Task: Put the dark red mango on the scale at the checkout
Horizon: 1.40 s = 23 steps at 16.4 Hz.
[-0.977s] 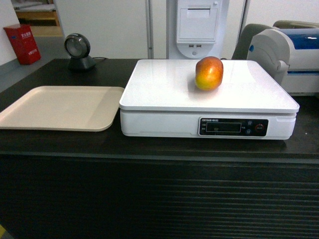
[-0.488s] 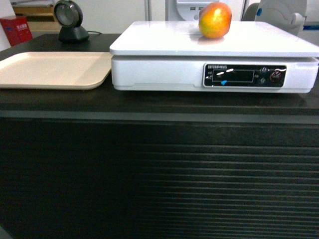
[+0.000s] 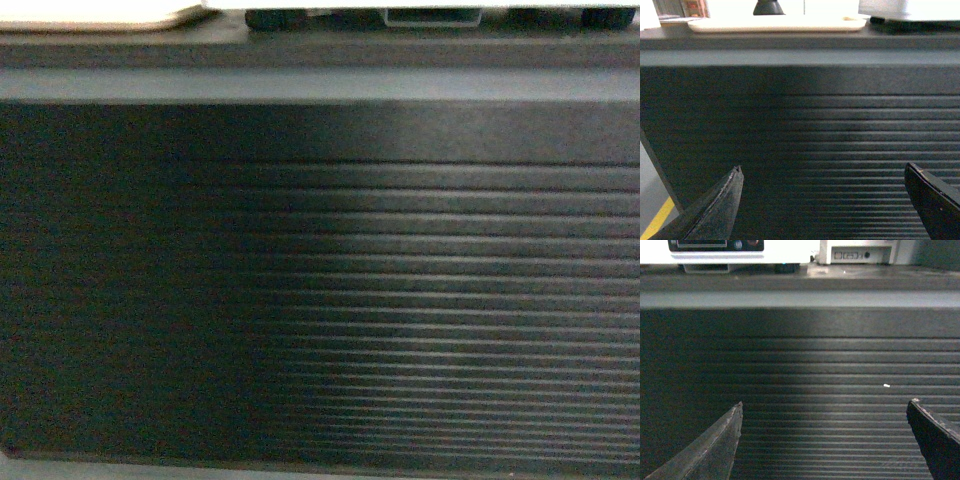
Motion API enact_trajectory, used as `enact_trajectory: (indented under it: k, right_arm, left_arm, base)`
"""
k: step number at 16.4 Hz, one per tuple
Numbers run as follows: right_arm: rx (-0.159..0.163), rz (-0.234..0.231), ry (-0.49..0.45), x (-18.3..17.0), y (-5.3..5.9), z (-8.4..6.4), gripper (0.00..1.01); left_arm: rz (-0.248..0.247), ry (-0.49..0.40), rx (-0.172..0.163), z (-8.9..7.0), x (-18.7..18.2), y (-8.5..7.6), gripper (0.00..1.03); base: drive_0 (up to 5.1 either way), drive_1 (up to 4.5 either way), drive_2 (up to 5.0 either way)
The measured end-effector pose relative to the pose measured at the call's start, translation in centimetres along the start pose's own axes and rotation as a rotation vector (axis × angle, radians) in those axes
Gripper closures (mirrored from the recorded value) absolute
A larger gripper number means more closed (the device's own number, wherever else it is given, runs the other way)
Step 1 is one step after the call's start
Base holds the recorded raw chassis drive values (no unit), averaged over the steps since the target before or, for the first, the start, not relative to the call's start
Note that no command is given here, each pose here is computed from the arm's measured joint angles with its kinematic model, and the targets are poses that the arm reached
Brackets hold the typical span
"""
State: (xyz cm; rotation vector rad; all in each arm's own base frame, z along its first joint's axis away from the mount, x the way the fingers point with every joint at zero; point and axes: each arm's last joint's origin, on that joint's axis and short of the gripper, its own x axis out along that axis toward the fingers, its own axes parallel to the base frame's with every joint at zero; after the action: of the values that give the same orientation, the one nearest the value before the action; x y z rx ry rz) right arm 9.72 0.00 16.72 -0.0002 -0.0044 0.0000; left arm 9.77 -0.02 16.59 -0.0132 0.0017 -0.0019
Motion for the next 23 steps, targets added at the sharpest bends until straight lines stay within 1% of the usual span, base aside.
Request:
enact_trajectory:
  k: [23]
  right_arm:
    - [0.0, 0.0, 0.001, 0.0, 0.0, -0.01, 0.03]
  left_arm:
    - [0.0, 0.003, 0.002, -0.03, 0.0, 0.0, 0.05]
  base:
    - [0.0, 0.0, 0.0]
